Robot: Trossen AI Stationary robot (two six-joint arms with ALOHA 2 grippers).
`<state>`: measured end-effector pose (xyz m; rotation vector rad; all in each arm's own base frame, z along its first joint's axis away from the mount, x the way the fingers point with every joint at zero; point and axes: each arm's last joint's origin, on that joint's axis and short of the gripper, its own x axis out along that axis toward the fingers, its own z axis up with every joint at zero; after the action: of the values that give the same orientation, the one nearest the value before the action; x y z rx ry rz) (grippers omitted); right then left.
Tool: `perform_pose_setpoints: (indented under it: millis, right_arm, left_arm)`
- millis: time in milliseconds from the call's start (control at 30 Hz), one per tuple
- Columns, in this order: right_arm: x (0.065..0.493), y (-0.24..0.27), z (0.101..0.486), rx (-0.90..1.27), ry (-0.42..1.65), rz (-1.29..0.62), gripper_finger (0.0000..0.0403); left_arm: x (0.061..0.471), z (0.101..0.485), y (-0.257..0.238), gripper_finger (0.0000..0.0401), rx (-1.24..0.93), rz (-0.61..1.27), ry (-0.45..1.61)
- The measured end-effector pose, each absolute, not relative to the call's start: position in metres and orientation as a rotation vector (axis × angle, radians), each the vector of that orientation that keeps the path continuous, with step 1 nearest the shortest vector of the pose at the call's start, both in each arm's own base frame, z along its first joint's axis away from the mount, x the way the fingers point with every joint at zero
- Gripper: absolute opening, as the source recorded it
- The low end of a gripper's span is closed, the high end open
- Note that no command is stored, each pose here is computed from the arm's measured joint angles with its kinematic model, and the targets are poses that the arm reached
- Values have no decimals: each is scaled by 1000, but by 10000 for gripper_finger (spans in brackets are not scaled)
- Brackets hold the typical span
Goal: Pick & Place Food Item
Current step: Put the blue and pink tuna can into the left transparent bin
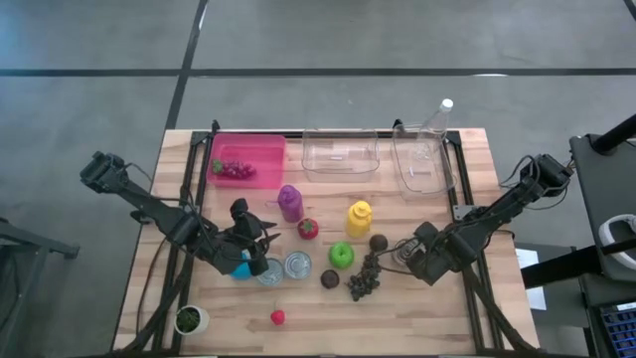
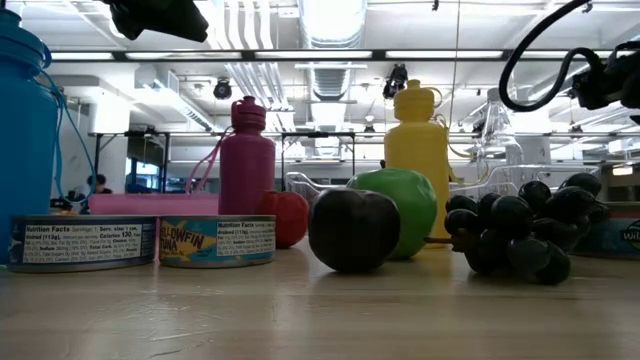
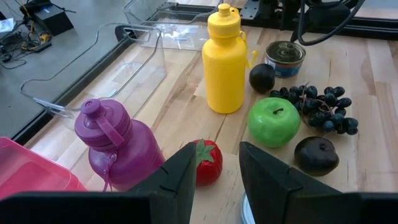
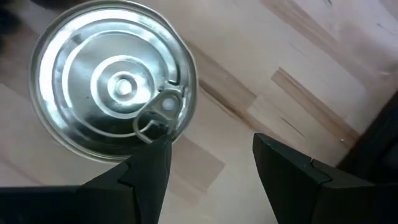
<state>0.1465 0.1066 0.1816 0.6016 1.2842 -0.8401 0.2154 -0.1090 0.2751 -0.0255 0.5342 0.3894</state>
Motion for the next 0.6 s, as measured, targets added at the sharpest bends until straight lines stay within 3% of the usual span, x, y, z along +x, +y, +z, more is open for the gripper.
perform_pose_setpoints:
  millis: [600]
  right_arm:
    - [145, 105, 179, 595, 1274, -853, 224]
  left_arm:
    - [215, 275, -109, 123, -25, 389, 534]
